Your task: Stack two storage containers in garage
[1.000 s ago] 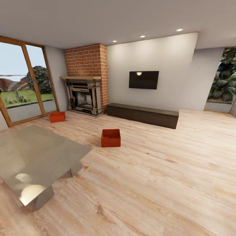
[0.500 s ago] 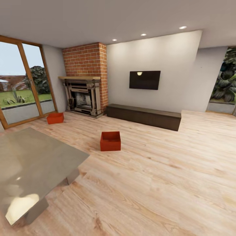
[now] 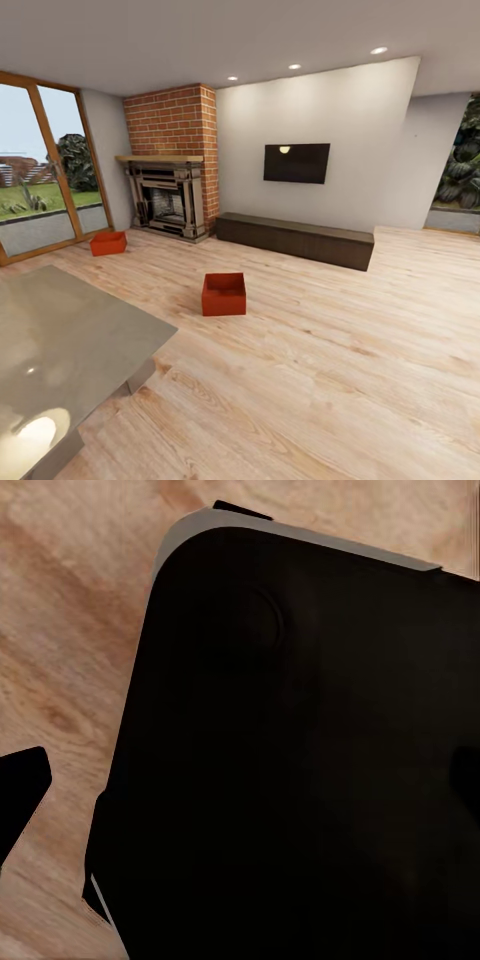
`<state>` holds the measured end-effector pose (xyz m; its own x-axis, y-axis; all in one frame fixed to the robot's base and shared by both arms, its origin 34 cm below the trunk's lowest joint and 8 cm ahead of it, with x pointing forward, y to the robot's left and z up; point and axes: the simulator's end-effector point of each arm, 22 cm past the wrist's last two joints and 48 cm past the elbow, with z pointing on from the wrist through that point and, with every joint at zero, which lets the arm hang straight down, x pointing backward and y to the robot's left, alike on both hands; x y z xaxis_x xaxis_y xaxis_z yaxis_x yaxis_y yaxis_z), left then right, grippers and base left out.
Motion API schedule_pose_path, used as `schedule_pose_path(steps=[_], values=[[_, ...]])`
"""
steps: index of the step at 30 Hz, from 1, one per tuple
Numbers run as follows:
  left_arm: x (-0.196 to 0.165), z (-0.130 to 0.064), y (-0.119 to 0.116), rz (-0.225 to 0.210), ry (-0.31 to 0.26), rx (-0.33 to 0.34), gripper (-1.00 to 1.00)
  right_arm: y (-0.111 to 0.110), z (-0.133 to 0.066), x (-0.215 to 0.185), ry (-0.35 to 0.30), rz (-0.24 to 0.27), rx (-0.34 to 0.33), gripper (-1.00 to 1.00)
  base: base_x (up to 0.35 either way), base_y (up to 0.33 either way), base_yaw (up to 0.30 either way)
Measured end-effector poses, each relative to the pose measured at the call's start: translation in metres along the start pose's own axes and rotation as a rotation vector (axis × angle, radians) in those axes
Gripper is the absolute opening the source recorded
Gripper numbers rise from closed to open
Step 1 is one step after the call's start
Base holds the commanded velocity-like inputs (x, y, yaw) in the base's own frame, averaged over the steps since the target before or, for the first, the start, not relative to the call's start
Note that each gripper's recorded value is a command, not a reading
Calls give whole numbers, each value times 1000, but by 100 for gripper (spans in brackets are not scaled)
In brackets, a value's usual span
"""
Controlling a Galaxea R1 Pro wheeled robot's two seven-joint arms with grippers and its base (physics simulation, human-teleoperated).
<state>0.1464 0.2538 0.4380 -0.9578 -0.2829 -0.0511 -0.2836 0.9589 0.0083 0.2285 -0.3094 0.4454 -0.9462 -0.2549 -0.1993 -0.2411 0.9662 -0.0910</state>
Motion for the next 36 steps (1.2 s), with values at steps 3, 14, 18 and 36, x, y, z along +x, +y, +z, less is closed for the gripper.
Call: schedule_pose_path(steps=[3,14,18,36], values=[[0,0,0,0,0,0,100,0,0,0,0,0,0,100,322,0,0],[1,0,0,0,3,1,100,0,0,0,0,1,0,100,302,-110,0],[1,0,0,0,3,1,100,0,0,0,0,0,0,100,281,-195,0],[0,0,1,0,0,-1,100,0,0,0,0,1,0,100,287,-162,0]])
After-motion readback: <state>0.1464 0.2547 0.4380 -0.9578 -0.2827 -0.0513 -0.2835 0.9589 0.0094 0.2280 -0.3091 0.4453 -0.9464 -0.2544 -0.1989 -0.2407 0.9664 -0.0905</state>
